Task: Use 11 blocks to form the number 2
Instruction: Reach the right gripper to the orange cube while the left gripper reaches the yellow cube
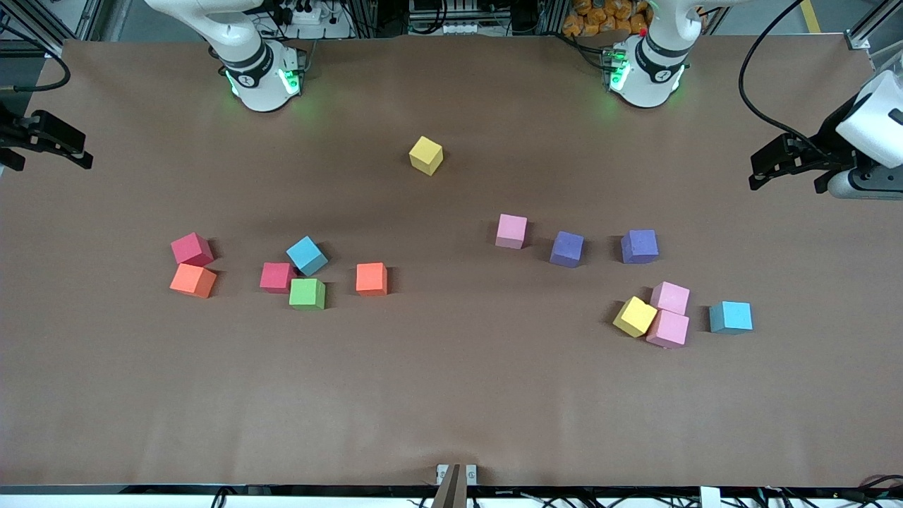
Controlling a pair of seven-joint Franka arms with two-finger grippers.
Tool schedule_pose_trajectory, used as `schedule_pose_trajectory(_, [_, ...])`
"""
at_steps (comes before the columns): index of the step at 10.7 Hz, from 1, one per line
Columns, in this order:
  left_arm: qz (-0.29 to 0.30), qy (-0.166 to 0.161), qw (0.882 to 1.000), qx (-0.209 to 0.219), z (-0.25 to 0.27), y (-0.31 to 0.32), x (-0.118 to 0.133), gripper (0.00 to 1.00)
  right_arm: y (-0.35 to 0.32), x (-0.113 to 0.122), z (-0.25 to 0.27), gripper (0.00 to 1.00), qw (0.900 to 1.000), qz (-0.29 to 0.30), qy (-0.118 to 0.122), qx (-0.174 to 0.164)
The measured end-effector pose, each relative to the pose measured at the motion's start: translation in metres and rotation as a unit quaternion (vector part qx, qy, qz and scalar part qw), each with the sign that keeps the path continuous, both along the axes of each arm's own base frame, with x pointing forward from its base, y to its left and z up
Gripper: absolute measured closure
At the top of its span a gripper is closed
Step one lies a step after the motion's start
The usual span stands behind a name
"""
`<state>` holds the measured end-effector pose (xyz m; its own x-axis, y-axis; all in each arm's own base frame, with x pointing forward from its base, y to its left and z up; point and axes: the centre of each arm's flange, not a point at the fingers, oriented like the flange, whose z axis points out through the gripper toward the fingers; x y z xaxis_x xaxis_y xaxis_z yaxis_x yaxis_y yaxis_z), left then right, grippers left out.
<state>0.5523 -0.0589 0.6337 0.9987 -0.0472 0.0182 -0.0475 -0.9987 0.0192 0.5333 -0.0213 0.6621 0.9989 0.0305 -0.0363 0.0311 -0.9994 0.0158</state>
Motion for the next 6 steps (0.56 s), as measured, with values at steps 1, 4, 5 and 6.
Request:
schedule_pose_trajectory(1, [0.001,0.000,1.000,0.000,0.0003,-0.0012,-0.0003,0.00,0.0000,0.0000,-0.0001,0.00,1.000,0.000,0.000,0.000])
schedule_pose_trajectory(4, [0.003,0.001,1.000,0.000,0.0002,-0.0025,-0.0006,0.00,0.0001,0.0004,-0.0007,0.00,1.000,0.000,0.001,0.000])
schedule_pose_trajectory(5, [0.006,0.002,1.000,0.000,-0.0006,-0.0032,-0.0009,0.00,0.0001,0.0004,-0.0008,0.00,1.000,0.000,0.001,0.000])
schedule_pose_trajectory(6, [0.004,0.005,1.000,-0.001,-0.0026,-0.0086,-0.0015,0.00,0.0004,0.0007,-0.0016,0.00,1.000,0.001,0.002,0.000])
